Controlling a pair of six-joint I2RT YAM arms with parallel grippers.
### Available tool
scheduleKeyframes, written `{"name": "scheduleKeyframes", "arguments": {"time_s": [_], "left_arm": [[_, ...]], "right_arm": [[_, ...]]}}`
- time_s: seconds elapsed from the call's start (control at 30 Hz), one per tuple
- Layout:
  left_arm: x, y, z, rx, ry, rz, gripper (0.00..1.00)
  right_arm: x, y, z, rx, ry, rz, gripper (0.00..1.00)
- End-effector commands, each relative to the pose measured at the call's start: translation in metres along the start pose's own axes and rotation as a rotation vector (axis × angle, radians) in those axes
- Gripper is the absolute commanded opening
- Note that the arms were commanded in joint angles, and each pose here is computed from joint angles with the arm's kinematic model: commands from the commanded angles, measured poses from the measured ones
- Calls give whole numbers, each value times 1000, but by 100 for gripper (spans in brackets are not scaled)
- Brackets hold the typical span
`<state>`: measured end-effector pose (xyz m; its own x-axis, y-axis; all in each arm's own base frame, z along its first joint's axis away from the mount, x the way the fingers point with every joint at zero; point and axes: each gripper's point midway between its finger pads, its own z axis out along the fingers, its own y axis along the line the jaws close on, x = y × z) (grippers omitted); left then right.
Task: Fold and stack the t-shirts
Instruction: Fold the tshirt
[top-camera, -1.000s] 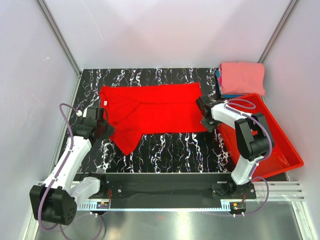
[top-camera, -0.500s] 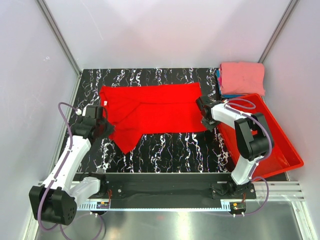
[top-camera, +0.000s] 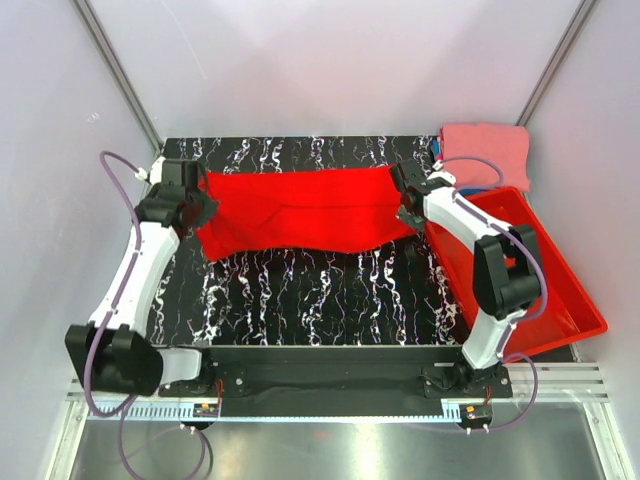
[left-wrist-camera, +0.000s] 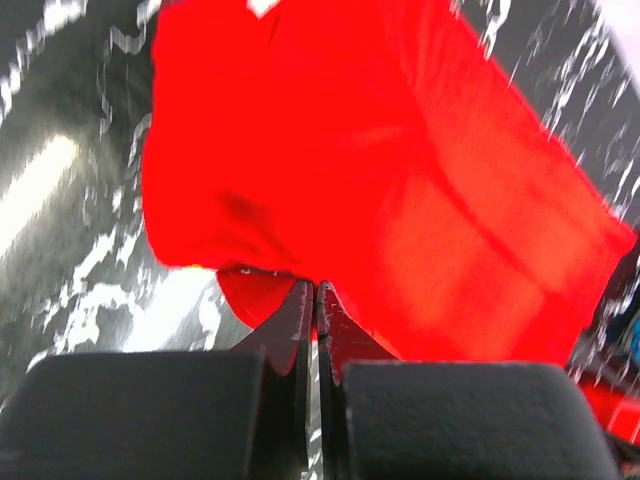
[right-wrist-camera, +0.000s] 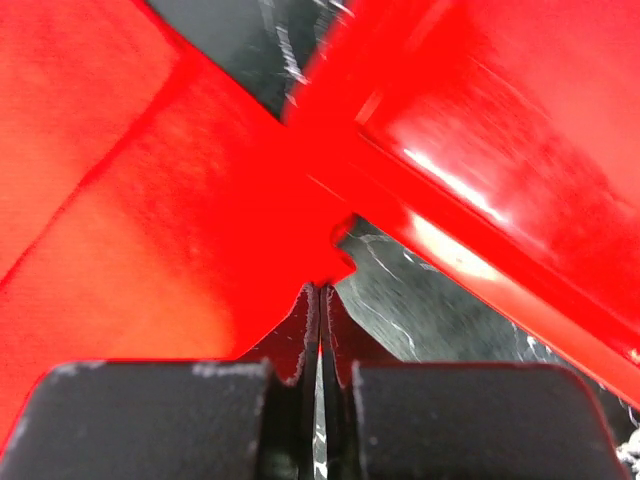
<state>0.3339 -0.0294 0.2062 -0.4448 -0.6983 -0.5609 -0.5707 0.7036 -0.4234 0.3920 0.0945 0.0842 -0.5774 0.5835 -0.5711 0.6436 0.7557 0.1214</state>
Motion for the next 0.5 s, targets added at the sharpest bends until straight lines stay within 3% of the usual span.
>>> {"name": "scheduleKeyframes", "arguments": {"time_s": [0.0,0.23,0.47], "left_arm": [[-39,-13,10,-2,-89,-14,0],[-70,-27,46,-31,-91,-30,0],[-74,-24,86,-127,-55,24,0]], "right_arm": [[-16,18,7,-26,-22,-89,0],[-24,40,35,-45,31,-178,0],[-39,51,54,-43,29,-188,0]]}}
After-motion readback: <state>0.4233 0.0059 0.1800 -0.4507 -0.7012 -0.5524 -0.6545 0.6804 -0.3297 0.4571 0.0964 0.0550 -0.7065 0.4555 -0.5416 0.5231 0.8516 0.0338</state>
